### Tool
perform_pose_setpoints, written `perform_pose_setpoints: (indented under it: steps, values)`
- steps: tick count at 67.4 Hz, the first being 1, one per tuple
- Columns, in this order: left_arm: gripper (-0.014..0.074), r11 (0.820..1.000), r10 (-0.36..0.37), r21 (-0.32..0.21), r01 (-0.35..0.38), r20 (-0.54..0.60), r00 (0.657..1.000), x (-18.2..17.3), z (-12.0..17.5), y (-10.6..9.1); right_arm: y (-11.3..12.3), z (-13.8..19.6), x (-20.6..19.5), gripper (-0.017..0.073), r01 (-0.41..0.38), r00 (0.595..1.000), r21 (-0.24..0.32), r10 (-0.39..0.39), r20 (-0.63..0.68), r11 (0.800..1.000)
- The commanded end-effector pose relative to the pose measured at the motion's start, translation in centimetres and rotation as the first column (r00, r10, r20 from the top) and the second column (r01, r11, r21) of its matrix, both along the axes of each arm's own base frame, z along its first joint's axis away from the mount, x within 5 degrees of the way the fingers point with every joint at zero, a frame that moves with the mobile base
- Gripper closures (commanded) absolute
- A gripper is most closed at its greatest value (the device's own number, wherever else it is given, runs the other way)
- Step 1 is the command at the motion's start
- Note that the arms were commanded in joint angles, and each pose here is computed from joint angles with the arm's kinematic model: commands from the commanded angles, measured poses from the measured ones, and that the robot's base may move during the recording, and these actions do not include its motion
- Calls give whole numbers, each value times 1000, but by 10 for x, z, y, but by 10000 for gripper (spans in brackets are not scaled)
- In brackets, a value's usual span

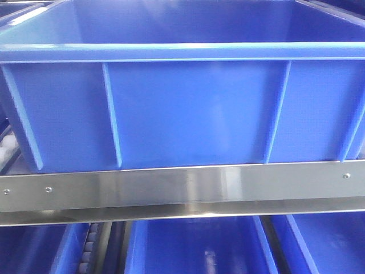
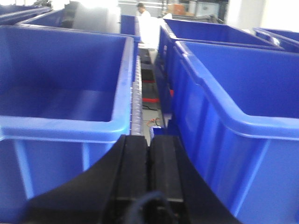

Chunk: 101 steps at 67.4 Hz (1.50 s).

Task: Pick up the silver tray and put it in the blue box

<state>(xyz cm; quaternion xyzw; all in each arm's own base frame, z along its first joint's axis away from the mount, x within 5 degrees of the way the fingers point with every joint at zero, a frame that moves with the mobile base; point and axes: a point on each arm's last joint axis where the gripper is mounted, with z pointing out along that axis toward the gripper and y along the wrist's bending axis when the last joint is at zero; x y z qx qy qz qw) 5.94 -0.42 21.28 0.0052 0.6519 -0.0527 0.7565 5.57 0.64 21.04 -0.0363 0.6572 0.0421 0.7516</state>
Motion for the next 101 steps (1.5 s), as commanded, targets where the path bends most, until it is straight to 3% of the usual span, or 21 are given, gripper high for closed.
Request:
perform_pose_setpoints:
  steps: [1, 16, 26, 33, 52, 101]
  values:
    - [685, 1000, 18, -20, -17, 51, 999, -1, 0, 2, 0, 14, -4, 510, 1, 993, 2, -1, 117, 1000]
    - [685, 1000, 16, 12, -18, 100, 995, -6, 2, 2, 0, 14, -4, 510, 1, 993, 2, -1, 117, 1000]
    - [685, 997, 13, 71, -22, 117, 993, -6, 3, 0, 0, 14, -4, 510, 1, 993, 2, -1, 117, 1000]
    - [685, 999, 8, 49, -13, 116, 993, -6, 3, 0, 0, 14, -4, 510, 1, 993, 2, -1, 117, 1000]
    - [685, 998, 4, 55, -6, 45, 999, -5, -3, 0, 0, 14, -4, 510, 1, 993, 2, -1, 117, 1000]
    - [685, 999, 6, 51, -10, 86, 996, -6, 1, 0, 0, 14, -4, 510, 1, 993, 2, -1, 117, 1000]
